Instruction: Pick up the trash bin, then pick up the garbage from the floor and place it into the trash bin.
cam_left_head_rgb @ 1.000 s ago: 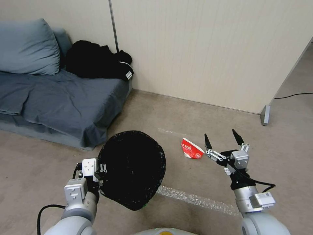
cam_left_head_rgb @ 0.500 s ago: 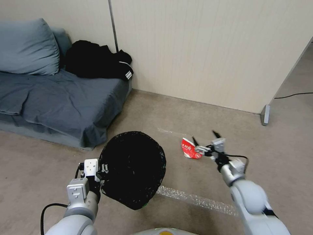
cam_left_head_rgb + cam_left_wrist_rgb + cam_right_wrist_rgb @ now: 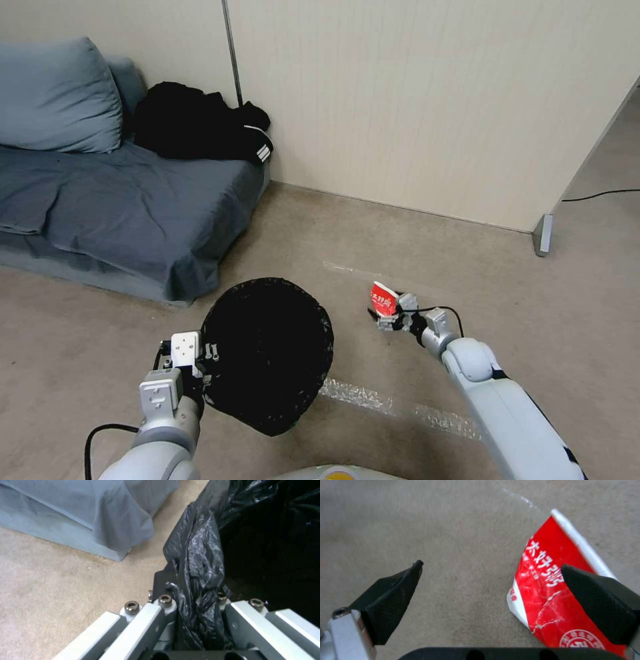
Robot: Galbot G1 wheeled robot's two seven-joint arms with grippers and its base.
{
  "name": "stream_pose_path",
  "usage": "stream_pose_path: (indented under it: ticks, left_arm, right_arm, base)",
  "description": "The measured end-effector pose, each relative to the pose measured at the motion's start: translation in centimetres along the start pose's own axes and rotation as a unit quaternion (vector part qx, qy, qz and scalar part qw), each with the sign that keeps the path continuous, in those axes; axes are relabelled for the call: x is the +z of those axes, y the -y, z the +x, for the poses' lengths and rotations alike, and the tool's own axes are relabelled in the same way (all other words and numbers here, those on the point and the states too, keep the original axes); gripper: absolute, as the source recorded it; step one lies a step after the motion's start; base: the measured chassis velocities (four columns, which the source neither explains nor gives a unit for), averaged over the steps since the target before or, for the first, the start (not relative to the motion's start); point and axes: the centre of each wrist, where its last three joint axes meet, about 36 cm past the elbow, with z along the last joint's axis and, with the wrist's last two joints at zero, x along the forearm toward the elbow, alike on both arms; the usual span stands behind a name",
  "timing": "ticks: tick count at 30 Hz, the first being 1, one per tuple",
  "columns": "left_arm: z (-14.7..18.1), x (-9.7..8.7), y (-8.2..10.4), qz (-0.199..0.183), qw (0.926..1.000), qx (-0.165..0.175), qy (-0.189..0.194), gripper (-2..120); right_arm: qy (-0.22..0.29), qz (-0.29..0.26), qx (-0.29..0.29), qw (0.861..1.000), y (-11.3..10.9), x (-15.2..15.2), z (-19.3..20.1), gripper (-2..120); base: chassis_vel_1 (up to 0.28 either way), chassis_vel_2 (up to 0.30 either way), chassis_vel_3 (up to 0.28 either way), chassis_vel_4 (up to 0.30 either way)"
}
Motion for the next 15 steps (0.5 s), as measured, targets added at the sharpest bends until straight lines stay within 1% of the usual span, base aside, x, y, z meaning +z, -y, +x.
stream_pose_path:
  ticks: [1, 3, 4, 5, 6, 7, 8, 10, 15]
  left_arm:
    - [0.0, 0.0, 0.0, 0.000, 1.0000, 0.000, 0.000, 3]
    - [0.0, 0.1, 0.0, -0.001, 1.0000, 0.001, -0.002, 3]
    - [0.0, 0.1, 0.0, -0.001, 1.0000, 0.001, -0.002, 3]
    - [0.0, 0.1, 0.0, -0.002, 1.0000, 0.001, -0.003, 3]
    - [0.0, 0.2, 0.0, -0.003, 1.0000, 0.001, -0.003, 3]
    - [0.0, 0.2, 0.0, -0.003, 1.0000, 0.001, -0.003, 3]
    - [0.0, 0.2, 0.0, -0.004, 1.0000, 0.001, -0.004, 3]
    - [0.1, 0.2, -0.1, -0.005, 1.0000, 0.001, -0.005, 3]
    - [0.1, 0.2, 0.0, -0.005, 1.0000, 0.002, -0.005, 3]
  right_arm:
    - [-0.001, 0.001, -0.001, 1.000, 0.2, 0.2, -0.2, 100]
    - [-0.001, 0.002, 0.001, 1.000, 1.5, 0.7, -1.0, 100]
    - [-0.001, 0.002, 0.001, 1.000, 1.5, 0.7, -1.0, 100]
    - [0.002, 0.001, 0.008, 1.000, 2.7, 0.6, -1.3, 100]
    - [0.005, 0.000, 0.012, 1.000, 3.3, 0.4, -1.3, 100]
    - [0.005, 0.000, 0.012, 1.000, 3.3, 0.4, -1.3, 100]
    - [0.008, -0.002, 0.019, 1.000, 4.1, 0.1, -1.4, 100]
    - [0.013, -0.001, 0.028, 1.000, 4.9, -0.4, -1.0, 100]
    - [0.022, 0.002, 0.038, 0.999, 5.5, -1.2, 0.1, 100]
  base:
    - [0.000, 0.000, 0.000, 0.000]
    - [0.000, 0.000, 0.000, 0.000]
    - [0.000, 0.000, 0.000, 0.000]
    - [0.000, 0.000, 0.000, 0.000]
    - [0.000, 0.000, 0.000, 0.000]
    - [0.000, 0.000, 0.000, 0.000]
    - [0.000, 0.000, 0.000, 0.000]
    - [0.000, 0.000, 0.000, 0.000]
    - [0.000, 0.000, 0.000, 0.000]
